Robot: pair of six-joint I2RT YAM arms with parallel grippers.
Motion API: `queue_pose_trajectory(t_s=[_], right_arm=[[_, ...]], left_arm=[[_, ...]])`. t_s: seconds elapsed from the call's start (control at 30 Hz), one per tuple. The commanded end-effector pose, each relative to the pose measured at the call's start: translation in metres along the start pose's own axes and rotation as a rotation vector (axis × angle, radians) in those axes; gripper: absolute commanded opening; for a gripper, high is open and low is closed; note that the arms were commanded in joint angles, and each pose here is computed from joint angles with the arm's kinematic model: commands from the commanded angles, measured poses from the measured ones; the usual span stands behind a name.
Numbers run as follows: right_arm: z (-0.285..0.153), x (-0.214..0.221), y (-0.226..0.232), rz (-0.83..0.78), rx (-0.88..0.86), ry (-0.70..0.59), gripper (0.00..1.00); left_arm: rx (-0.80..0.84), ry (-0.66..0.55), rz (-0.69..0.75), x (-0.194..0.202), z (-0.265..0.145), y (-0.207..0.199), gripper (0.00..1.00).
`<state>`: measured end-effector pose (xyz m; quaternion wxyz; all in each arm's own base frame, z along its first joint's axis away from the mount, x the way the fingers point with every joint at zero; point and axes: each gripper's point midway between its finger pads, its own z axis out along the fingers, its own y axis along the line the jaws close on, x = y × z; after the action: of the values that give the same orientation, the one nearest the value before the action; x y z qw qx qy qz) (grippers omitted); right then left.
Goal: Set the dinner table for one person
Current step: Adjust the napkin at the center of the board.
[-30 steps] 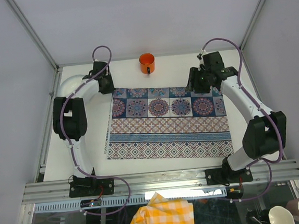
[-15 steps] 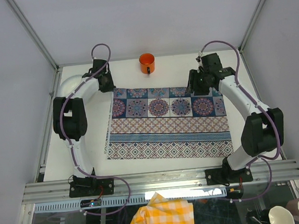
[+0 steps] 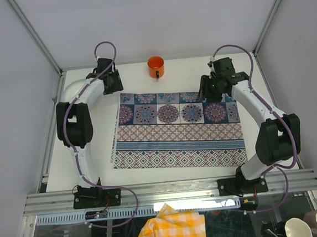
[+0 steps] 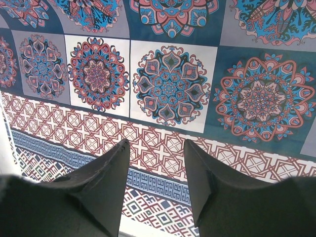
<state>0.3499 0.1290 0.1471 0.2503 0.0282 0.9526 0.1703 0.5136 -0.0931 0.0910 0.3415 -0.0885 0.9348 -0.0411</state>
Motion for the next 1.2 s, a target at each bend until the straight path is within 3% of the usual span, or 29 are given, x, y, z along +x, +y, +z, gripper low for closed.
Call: queue_pose_trajectory(t_s=[0.0, 0.53, 1.07, 1.17], right_arm=[[-0.005, -0.005, 0.005, -0.002, -0.010, -0.021, 0.51], [-0.006, -0.005, 0.001, -0.004, 0.016, -0.017, 0.50], [-0.005, -0.003, -0.001, -0.005, 0.023, -0.008, 0.50], [-0.004, -0.003, -0.001, -0.002, 0.021, -0.004, 0.50]], left_arm=[[-0.041, -0.017, 0.013, -0.008, 0.006, 0.007, 0.53], [0.072, 0.094, -0.069, 0.019, 0.023, 0.009, 0.44], [0.184, 0.156, -0.117, 0.036, 0.026, -0.001, 0.43], [0.194, 0.158, -0.118, 0.036, 0.023, -0.002, 0.39]])
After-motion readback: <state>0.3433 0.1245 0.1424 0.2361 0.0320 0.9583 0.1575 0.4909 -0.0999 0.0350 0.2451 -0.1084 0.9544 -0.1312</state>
